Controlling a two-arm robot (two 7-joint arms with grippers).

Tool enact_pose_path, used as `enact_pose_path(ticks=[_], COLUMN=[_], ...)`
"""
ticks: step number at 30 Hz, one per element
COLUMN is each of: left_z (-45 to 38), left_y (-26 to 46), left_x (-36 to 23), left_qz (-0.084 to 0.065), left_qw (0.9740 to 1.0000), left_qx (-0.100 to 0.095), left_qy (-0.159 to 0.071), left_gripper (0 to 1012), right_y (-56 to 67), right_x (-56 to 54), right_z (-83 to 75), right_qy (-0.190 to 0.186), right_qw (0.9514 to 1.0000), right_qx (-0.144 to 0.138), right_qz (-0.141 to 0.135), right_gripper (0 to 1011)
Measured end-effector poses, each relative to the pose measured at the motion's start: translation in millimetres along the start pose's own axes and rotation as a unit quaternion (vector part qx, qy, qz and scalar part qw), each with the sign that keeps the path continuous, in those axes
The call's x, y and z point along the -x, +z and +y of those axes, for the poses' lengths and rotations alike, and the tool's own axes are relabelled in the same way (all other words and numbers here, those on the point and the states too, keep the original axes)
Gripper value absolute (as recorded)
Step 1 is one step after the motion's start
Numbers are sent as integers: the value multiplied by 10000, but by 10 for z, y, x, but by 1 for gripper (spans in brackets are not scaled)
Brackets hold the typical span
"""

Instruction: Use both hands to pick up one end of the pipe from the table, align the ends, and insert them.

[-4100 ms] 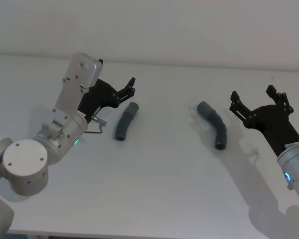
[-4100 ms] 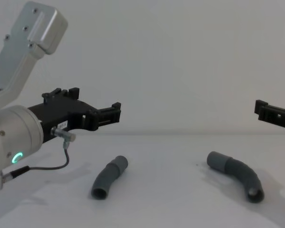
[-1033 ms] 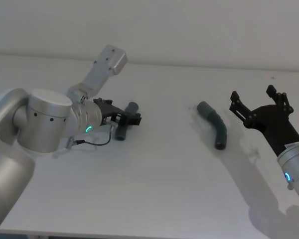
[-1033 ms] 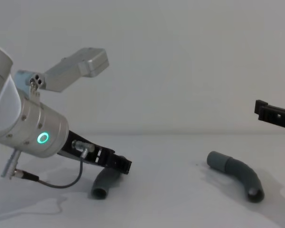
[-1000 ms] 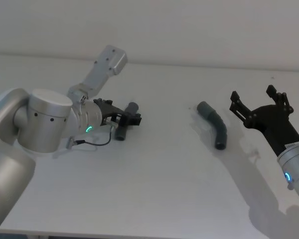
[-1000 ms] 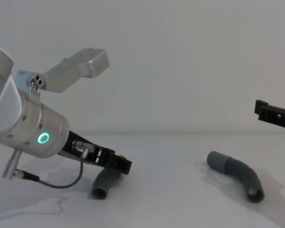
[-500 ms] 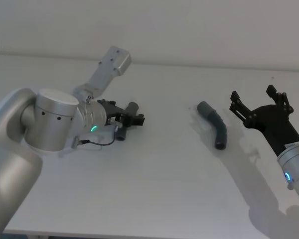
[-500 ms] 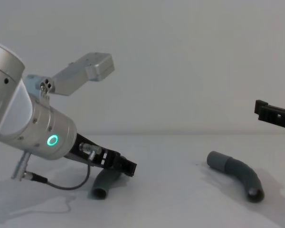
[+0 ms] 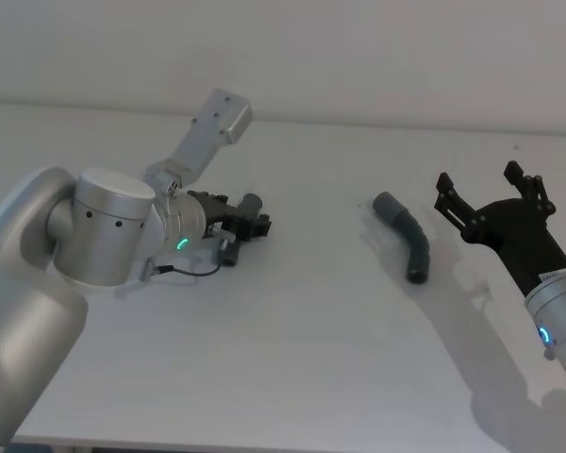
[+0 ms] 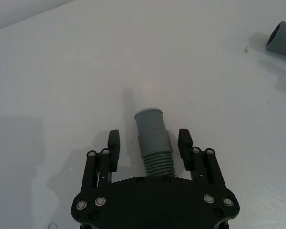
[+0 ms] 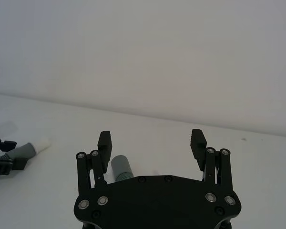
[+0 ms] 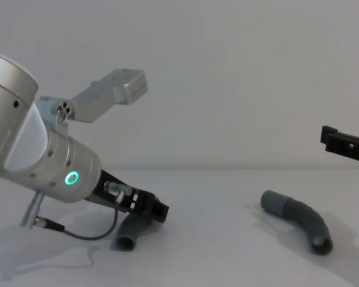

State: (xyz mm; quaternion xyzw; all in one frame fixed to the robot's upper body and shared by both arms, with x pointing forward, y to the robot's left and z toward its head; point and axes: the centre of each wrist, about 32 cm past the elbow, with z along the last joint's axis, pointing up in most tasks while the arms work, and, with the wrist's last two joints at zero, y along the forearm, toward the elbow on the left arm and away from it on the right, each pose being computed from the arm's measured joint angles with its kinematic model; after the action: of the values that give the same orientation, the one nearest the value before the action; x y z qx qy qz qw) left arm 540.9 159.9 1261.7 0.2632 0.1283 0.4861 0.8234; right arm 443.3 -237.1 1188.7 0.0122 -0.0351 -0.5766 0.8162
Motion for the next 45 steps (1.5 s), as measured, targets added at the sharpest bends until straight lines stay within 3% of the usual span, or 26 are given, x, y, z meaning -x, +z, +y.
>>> enact_pose_path(ticks=[14,28,45], left_z=[-11,-15,-16], left_y=[3,4,4], left_x=[8,9,10], left_qz=[4,4,6], left_qw=[10000,10000,10000], left_qx=[-11,-15,-16], left_qy=[5,8,5], left_gripper=[355,354,354], right_y=[0,39,314], right_x=[0,20,218], right_z=[0,15,185], right_qy=[0,121,530], right_qw=[10000,9998,9941], right_qx=[1,110,910], right_qz=[0,-63,-270], right_gripper=[1004,1004,1004])
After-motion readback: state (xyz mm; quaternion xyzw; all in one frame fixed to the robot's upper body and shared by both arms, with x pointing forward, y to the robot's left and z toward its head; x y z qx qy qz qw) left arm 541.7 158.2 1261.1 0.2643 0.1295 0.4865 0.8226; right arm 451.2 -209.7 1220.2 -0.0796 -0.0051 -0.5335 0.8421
